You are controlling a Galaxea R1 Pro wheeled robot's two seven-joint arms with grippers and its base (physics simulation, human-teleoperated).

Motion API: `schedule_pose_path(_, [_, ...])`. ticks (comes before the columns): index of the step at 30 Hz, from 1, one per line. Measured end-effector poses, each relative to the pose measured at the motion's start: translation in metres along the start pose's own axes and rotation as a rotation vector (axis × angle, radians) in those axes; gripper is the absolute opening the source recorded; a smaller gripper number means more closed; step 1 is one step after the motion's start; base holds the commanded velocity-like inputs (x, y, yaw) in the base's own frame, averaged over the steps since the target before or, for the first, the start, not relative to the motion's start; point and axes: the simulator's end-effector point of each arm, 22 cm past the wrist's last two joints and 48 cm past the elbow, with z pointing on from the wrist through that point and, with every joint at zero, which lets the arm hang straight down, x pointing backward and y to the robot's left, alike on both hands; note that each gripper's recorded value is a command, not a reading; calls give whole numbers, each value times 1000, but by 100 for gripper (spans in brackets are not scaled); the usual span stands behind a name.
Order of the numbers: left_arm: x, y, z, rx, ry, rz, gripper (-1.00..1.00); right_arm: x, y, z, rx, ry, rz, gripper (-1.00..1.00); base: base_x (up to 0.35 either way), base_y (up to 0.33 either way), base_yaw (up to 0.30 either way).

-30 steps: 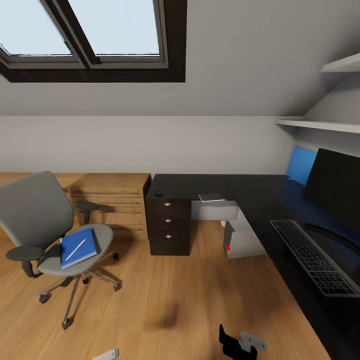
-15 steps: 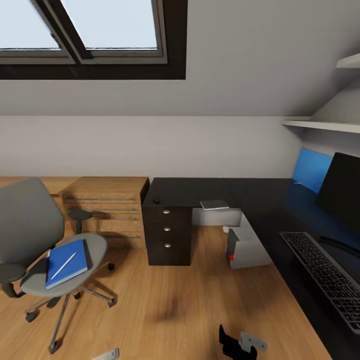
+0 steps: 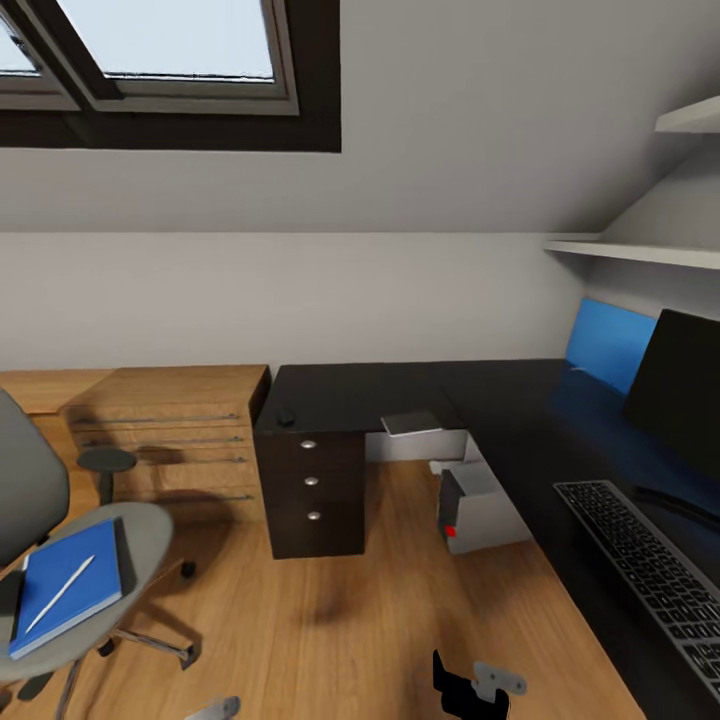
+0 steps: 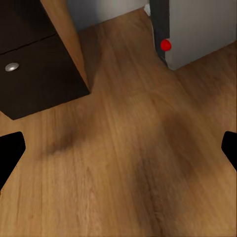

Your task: In the bedroom, organize the workspace by keeping the computer under the desk, ensuring the monitor is on the desk, placing the keyboard on the desk next to the monitor, placing the mouse on the desk next to the keyboard, moving the folder from the swivel chair onto the desk next to the mouse, stacking the notebook on top of the folder with the pen on top of the notebook, and positioning the swivel chair next to the desk.

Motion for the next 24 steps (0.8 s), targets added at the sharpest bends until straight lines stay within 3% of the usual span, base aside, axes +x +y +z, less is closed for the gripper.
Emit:
schedule_pose_path(17, [0,-2,0,3,-1,2,100,4,-1,-1,-8,10,-23,100,324,172,-1])
schedule_pose_path(24, [14,-13,-5,8,26,7,100,4,1,-1,-13,10,-26,100,322,43,0])
